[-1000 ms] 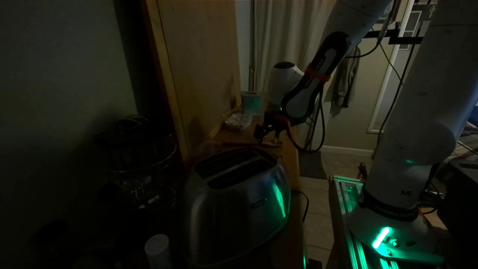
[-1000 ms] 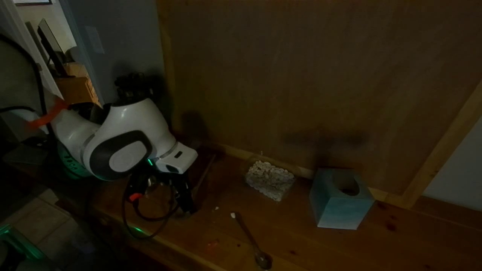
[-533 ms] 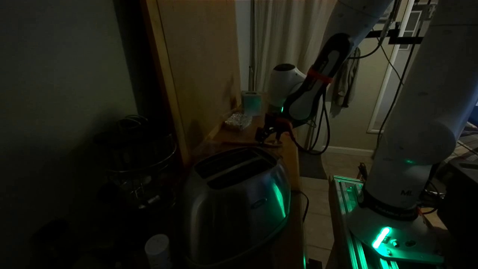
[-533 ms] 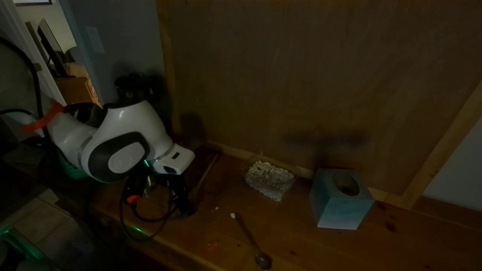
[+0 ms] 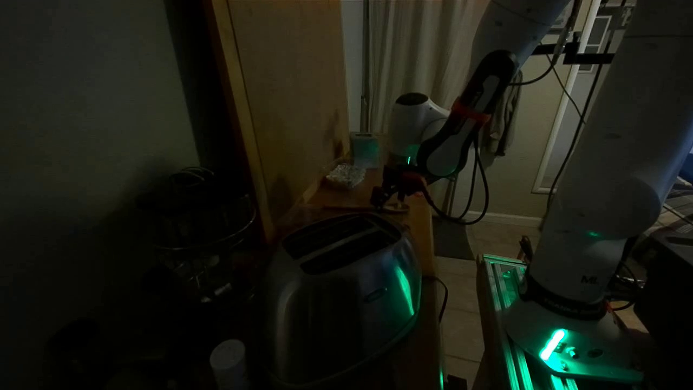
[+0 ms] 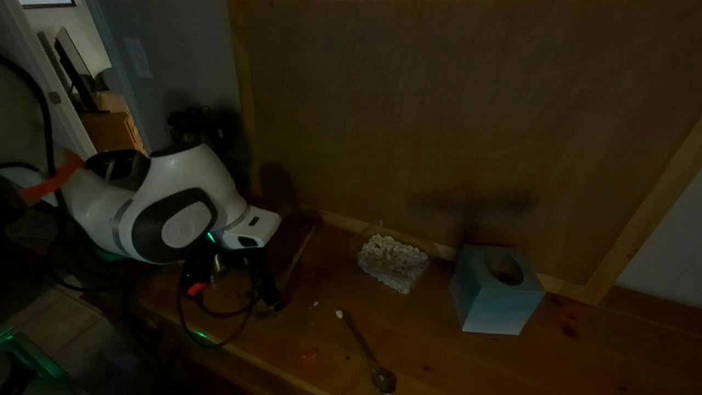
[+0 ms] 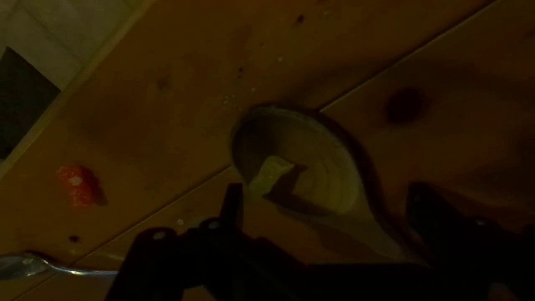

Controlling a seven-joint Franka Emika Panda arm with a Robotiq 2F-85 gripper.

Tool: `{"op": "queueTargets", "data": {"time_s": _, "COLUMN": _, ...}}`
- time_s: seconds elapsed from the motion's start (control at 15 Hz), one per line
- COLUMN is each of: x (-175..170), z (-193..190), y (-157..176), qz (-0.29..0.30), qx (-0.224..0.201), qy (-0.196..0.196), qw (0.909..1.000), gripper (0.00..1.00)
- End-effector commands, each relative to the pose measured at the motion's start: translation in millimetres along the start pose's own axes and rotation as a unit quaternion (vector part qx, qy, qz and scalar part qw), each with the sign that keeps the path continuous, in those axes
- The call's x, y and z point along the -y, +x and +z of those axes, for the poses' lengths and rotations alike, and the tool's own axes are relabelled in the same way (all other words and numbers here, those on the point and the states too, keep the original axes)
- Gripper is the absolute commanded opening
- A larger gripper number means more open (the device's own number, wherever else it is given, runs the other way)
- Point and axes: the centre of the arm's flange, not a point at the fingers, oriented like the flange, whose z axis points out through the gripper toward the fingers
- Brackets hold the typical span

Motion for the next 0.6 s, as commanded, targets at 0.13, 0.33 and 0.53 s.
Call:
{"op": "queueTargets", "data": {"time_s": 0.13, "x": 0.5, "z": -2.0, "y": -13.0, "qz": -0.032, "qx": -0.016, "qy": -0.011, "qw": 0.9993, "gripper": 1.0}}
{"op": "queueTargets", "data": {"time_s": 0.33, "x": 1.0, "z": -1.1, "y": -15.4, "qz": -0.056, "qx": -0.017, "qy": -0.017, "qw": 0.9981, "gripper": 1.0}}
{"op": "queueTargets", "data": {"time_s": 0.53, "x": 3.3, "z": -1.8, "y": -18.3, "qz": -0.075, "qx": -0.015, "qy": -0.017, "qw": 0.9969, "gripper": 1.0}}
